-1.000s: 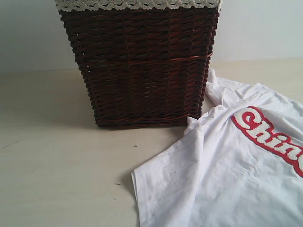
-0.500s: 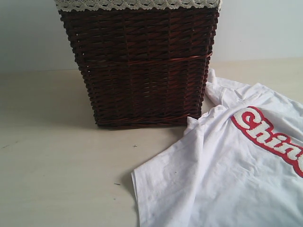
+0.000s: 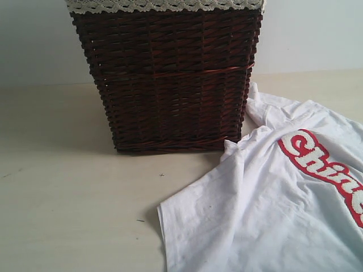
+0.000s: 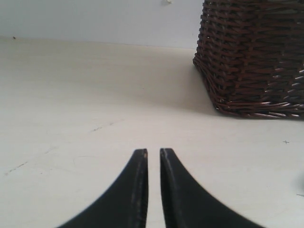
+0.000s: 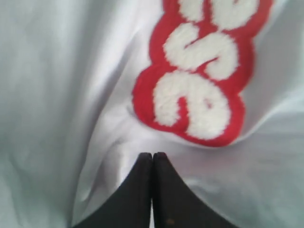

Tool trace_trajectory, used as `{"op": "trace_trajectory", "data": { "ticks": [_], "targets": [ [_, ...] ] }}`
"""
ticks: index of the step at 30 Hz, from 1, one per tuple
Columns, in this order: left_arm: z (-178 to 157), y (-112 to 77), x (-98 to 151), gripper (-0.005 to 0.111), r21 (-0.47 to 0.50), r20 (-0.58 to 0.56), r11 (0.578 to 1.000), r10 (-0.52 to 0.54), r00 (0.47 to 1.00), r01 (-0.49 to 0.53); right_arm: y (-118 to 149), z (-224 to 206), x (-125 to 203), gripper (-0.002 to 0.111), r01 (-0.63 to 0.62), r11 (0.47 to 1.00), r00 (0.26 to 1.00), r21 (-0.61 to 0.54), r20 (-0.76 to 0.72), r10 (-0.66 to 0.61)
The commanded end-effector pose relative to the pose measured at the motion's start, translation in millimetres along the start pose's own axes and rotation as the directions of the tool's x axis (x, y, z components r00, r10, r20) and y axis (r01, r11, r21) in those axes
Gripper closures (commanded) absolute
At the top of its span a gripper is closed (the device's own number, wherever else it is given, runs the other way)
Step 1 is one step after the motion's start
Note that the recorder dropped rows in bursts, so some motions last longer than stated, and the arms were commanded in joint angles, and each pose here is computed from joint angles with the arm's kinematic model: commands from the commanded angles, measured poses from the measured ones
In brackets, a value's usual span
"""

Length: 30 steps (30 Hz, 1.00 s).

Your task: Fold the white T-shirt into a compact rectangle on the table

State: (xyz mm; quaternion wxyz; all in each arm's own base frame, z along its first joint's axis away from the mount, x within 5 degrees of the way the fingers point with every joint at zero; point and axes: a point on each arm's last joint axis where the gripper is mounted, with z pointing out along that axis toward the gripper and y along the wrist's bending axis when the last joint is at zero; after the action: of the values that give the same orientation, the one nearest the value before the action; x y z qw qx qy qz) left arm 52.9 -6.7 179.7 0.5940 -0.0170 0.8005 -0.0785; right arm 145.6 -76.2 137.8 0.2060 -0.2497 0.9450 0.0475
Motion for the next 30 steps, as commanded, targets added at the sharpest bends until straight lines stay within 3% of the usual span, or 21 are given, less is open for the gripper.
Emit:
{"op": "trace_trajectory", "data": {
  "ticks": [1, 5, 8, 11, 15, 24, 30],
  "targets": [
    [-1, -0.4, -1, 0.095, 0.006, 0.013, 1.0, 0.005, 1.0, -0.005, 4, -27, -16, 0.108, -0.047, 0.988, 0.99, 0.15, 0.136, 0.027],
    [-1, -0.4, -1, 0.095, 0.006, 0.013, 1.0, 0.005, 1.0, -0.005, 0, -37, -23, 0.096, -0.066, 0.966, 0.977, 0.252, 0.215, 0.011],
    [-1, -0.4, -1, 0.095, 0.006, 0.013, 1.0, 0.005, 1.0, -0.005, -16, -30, -24, 0.087, -0.203, 0.932, 0.955, 0.3, 0.27, 0.121],
    [-1, -0.4, -1, 0.095, 0.006, 0.013, 1.0, 0.005, 1.0, -0.005, -37, -13, -23, 0.091, -0.341, 0.897, 0.918, 0.281, 0.303, 0.254],
    [-1, -0.4, -1, 0.095, 0.006, 0.013, 1.0, 0.005, 1.0, -0.005, -56, 14, -25, 0.109, -0.385, 0.909, 0.902, 0.16, 0.275, 0.334],
    [-1, -0.4, -1, 0.095, 0.006, 0.013, 1.0, 0.005, 1.0, -0.005, -83, 56, -9, 0.108, -0.449, 0.884, 0.891, 0.128, 0.143, 0.432],
    [-1, -0.4, -1, 0.095, 0.006, 0.013, 1.0, 0.005, 1.0, -0.005, -103, 65, -5, 0.108, -0.473, 0.859, 0.881, 0.195, 0.104, 0.461]
  ]
}}
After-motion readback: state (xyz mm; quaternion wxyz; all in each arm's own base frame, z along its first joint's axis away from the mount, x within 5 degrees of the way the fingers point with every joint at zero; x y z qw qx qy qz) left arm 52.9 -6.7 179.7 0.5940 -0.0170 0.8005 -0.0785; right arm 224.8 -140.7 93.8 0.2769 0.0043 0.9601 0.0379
